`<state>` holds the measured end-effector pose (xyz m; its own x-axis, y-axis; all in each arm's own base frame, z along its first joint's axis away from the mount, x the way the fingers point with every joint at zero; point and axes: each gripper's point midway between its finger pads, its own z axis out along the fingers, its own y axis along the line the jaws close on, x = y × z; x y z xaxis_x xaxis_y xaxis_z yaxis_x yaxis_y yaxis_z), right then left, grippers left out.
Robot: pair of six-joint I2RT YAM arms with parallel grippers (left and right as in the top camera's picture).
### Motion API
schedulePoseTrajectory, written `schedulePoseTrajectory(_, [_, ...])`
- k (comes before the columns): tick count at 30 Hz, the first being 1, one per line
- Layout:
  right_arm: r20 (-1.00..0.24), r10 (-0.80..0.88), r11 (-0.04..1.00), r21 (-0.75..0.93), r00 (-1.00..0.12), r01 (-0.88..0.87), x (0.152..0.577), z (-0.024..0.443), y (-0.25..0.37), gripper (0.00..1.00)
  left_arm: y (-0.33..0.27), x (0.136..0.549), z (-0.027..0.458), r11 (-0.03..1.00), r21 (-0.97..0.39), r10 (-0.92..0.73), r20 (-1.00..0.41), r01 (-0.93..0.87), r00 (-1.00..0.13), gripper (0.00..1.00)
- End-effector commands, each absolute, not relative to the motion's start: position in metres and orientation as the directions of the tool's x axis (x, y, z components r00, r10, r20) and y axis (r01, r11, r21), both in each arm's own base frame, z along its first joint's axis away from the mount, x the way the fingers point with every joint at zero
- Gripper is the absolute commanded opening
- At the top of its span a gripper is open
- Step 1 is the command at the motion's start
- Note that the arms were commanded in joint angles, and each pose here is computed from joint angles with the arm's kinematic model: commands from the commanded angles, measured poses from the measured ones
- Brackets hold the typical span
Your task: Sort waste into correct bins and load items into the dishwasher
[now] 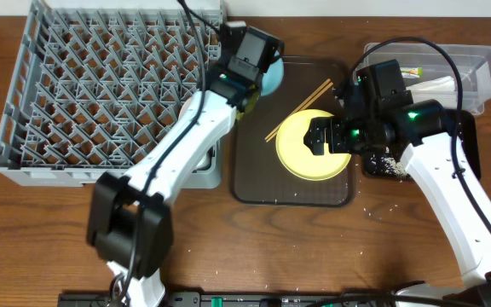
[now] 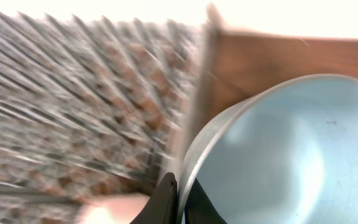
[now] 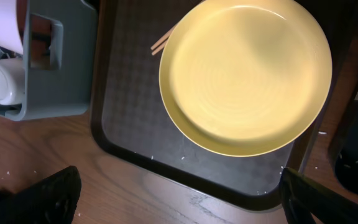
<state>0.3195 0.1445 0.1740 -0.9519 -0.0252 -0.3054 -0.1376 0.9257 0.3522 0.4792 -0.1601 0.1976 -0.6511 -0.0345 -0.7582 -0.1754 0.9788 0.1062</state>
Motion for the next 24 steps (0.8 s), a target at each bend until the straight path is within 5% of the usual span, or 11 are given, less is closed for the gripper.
schedulePoseTrajectory(1, [-0.304,-0.01,0.928,0.351,-0.952,-0.122,0.321,0.174,0.142,0.99,-0.103,0.483,0.253,0.862,0.412,0.179,-0.794,-0.296,-0.582,0.07])
schedulePoseTrajectory(8, [-0.304,-0.01,0.928,0.351,-0.952,-0.122,0.321,0.174,0.142,0.99,-0.038,0.487,0.278,0.656,0.617,0.279,-0.734,-0.436,-0.619,0.07])
schedulePoseTrajectory(24, [-0.304,-0.01,0.928,0.351,-0.952,-0.122,0.321,0.174,0.142,0.99,-0.002,0.525,0.25,0.459,0.773,0.355,-0.612,-0.439,-0.706,0.07])
